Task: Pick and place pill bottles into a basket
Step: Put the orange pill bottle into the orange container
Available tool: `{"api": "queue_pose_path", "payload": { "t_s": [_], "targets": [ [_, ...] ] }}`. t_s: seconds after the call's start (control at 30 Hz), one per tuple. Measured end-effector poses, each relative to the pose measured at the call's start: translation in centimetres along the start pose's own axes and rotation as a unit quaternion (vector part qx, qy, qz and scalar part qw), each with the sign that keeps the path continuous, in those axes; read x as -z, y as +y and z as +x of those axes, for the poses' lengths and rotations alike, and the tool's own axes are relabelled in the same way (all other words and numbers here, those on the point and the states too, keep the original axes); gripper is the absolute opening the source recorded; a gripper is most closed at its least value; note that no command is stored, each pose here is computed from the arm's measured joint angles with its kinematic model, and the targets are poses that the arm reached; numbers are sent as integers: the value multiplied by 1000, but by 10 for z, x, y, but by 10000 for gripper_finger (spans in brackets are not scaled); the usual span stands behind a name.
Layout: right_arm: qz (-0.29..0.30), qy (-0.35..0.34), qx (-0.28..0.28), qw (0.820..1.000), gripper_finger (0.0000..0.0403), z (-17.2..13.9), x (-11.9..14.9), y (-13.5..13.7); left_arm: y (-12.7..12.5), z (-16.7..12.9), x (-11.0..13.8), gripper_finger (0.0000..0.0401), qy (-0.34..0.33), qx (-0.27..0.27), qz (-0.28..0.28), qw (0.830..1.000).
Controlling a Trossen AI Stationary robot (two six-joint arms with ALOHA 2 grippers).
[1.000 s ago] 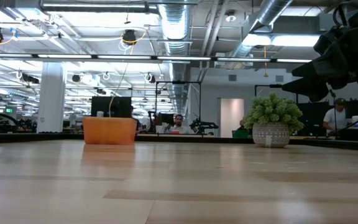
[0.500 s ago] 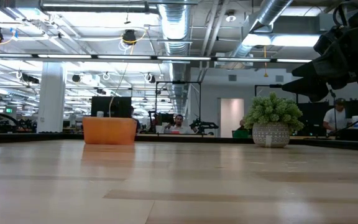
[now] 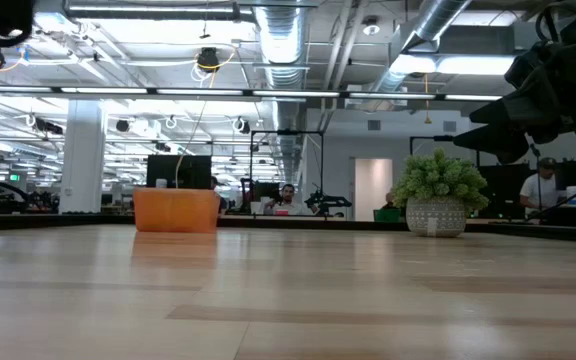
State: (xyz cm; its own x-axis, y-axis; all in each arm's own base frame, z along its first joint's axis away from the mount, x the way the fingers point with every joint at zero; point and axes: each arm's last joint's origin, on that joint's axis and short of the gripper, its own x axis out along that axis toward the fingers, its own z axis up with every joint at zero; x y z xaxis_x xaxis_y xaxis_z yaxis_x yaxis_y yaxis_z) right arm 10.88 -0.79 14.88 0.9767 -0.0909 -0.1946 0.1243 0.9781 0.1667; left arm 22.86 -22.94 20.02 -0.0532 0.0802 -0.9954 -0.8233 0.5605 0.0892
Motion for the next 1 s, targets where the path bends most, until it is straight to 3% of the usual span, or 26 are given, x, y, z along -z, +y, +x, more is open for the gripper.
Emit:
{"api": "queue_pose_path", "payload": {
  "t_s": [0.63, 1.0],
  "targets": [
    [0, 0, 0, 1000, 311, 0, 0, 0, 12, 1, -85, 197, -71, -102, 30, 992],
    [0, 0, 0, 1000, 311, 0, 0, 0, 22, -38, -132, 197, -227, -164, 25, 960]
  ]
}}
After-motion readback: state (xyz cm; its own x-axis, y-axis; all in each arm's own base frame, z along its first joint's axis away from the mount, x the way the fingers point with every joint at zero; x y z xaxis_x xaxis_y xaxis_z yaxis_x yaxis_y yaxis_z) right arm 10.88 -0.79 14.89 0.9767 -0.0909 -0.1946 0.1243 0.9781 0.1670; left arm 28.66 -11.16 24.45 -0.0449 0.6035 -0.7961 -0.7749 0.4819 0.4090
